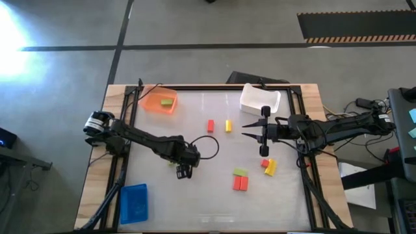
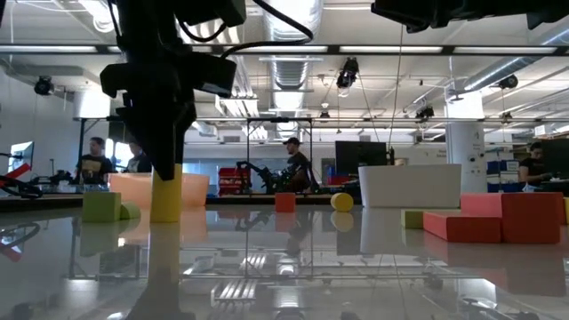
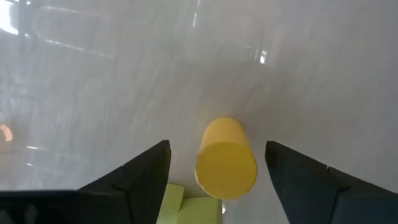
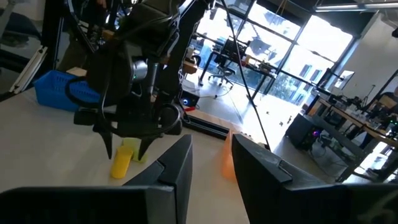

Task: Sort & place blocks by color
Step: Put the left yellow cylindrical block into the blue basket

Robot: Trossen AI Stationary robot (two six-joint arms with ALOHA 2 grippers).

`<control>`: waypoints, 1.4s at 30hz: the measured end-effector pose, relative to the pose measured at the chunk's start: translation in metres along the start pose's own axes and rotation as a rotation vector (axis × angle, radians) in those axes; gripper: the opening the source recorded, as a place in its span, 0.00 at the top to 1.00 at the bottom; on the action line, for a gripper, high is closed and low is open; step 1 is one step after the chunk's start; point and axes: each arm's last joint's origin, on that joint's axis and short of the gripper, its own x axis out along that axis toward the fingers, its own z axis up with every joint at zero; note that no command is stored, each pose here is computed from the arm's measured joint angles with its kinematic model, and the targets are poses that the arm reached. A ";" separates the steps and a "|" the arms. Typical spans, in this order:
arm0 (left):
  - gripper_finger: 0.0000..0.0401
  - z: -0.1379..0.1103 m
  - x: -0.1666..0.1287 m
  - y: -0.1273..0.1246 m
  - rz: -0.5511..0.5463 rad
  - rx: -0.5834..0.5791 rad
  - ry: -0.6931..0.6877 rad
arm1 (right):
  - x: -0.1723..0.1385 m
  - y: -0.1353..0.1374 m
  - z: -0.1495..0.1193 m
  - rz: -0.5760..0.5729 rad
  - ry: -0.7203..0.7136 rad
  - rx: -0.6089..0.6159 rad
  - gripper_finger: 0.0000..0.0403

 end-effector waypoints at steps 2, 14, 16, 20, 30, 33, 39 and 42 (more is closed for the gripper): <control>0.44 0.000 0.000 0.000 0.000 0.000 0.000 | 0.000 0.000 0.000 0.000 0.000 0.000 0.74; 0.71 0.000 -0.001 0.000 -0.004 -0.001 -0.002 | 0.000 0.000 0.000 0.000 0.000 0.000 0.74; 0.71 0.000 -0.003 0.000 -0.004 -0.002 0.001 | 0.000 0.000 0.000 0.000 0.000 0.000 0.74; 0.71 0.006 -0.020 -0.001 -0.018 -0.009 -0.006 | 0.000 0.000 -0.001 0.003 0.006 0.000 0.74; 0.71 -0.004 -0.097 -0.019 -0.037 -0.076 0.031 | 0.000 0.000 -0.002 -0.022 0.033 -0.002 0.74; 0.71 -0.017 -0.112 -0.030 -0.082 -0.138 0.030 | 0.000 0.000 -0.003 -0.023 0.034 -0.002 0.74; 0.71 -0.059 -0.133 -0.063 -0.147 -0.280 0.106 | 0.000 0.000 -0.003 -0.022 0.035 -0.003 0.74; 0.71 -0.082 -0.141 -0.082 -0.158 -0.349 0.128 | 0.000 0.000 -0.003 -0.022 0.035 -0.002 0.74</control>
